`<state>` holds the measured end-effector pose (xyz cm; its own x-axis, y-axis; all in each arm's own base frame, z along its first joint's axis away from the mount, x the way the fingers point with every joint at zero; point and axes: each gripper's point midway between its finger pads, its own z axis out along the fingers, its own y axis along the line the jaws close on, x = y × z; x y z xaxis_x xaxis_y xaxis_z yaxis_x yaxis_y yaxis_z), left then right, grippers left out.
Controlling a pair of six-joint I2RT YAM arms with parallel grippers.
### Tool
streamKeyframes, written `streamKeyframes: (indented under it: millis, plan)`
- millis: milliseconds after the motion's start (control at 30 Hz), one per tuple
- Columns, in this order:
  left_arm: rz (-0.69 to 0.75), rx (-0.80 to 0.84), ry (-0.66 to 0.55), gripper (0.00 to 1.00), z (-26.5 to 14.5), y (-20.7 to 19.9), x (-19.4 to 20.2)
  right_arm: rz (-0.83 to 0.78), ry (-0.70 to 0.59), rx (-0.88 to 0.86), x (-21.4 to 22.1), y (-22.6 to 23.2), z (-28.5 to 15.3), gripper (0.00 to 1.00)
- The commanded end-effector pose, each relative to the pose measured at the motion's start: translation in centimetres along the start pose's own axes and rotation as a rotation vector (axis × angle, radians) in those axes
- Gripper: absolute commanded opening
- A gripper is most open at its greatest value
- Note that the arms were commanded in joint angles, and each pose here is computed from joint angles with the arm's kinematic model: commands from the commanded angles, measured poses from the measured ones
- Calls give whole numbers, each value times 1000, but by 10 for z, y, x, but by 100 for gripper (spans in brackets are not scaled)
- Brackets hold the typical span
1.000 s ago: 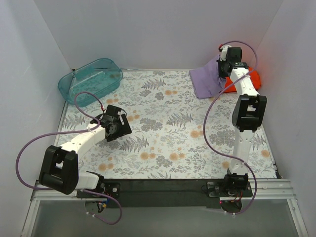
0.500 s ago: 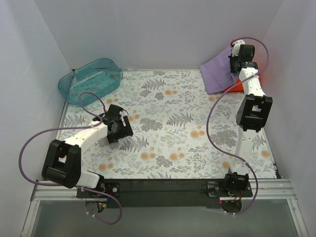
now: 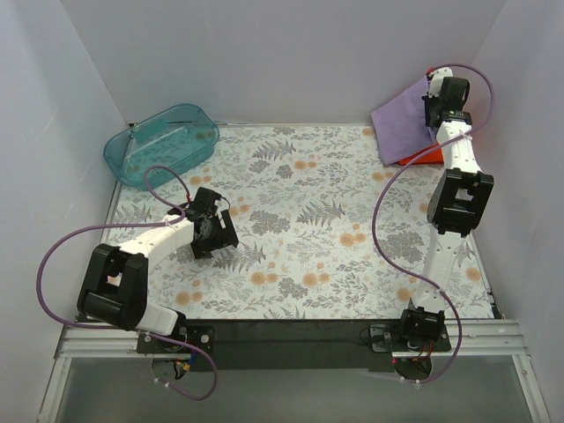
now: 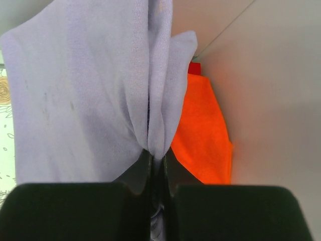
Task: Fold and stack the t-shirts
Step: Neatly place the folded tshirt to the corner, then reset both grippers
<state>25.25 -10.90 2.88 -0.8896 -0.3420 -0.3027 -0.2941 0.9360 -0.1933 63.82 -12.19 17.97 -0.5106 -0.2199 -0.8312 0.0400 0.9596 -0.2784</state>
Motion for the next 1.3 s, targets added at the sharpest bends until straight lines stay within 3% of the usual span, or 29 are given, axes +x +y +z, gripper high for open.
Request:
streamKeyframes:
  millis: [0, 300, 433, 533, 567, 733, 767, 1033, 1133, 1167, 1233, 1267]
  plan:
    - [6, 15, 8, 77, -2, -4, 0, -33, -138, 128, -43, -46, -8, 2]
    - [7, 20, 33, 77, 1, -7, 1, -46, -106, 258, -27, -81, -6, 3]
    - [7, 19, 34, 77, 1, -7, 2, -53, -113, 303, -21, -87, -1, 8]
    - [5, 15, 40, 77, 3, -6, 3, -48, -97, 329, -10, -88, 6, 28]
    - [5, 15, 41, 77, 4, -6, 3, -41, -98, 351, -8, -92, 6, 43]
    - [5, 44, 60, 77, 2, -11, 7, -9, -88, 416, -11, -95, -6, 75]
    - [5, 53, 57, 77, 1, -13, 5, -7, -102, 429, -20, -98, -16, 86]
    - [3, 124, -37, 77, -29, -24, -11, 25, -250, 381, -86, -67, -93, 87]
    - [-1, 164, -107, 78, -53, -28, -21, 36, -294, 351, -104, -43, -140, 89]
    - [-2, 166, -119, 79, -59, -27, -22, 56, -341, 371, -121, -46, -175, 91]
    - [-8, 190, -211, 79, -83, -28, -35, 61, -332, 339, -115, -25, -199, 93]
    - [-11, 198, -232, 80, -92, -28, -37, 111, -362, 330, -121, -28, -233, 94]
